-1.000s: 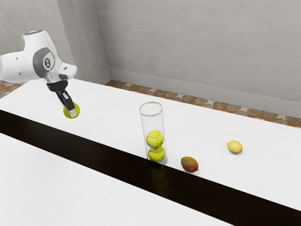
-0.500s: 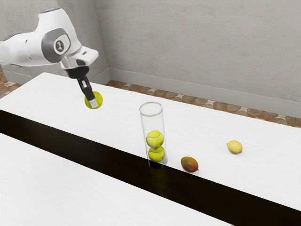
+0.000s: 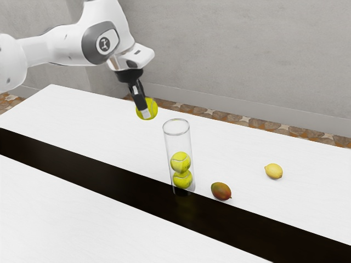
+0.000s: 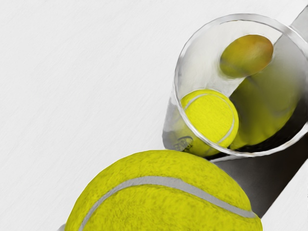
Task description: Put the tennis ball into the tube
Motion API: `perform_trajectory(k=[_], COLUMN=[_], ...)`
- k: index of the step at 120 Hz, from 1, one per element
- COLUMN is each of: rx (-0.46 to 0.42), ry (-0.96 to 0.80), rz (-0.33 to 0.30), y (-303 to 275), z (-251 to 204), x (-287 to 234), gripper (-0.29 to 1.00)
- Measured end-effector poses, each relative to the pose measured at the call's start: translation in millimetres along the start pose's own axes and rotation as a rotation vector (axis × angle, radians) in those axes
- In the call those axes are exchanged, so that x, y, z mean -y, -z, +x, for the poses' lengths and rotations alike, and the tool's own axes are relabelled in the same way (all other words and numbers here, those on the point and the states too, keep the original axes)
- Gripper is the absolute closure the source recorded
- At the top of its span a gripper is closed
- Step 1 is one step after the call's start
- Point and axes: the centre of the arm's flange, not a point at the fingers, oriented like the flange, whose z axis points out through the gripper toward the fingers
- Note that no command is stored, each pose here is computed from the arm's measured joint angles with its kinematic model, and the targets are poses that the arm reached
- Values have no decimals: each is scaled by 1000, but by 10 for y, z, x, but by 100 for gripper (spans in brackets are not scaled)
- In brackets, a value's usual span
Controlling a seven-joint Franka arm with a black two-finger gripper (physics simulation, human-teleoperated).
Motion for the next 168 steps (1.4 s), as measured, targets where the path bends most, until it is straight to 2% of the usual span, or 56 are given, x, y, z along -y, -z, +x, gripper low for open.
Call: perform_trajectory(k=[32,80,104,119,129,148,168], rx=[-6,-15,-19,-22,-33,48,138], ry=[-54,-61,-55,-54,-42,53,169], rz=[-9,-57,-61,-59,-46,0,1], y=[-71,-255,-247,-212,24,602,705], z=[442,670,687,694,634,253,15], x=[-225,-438,-444,-464,-504,-524,-482], gripper=[35,34,15,8,6,3,1])
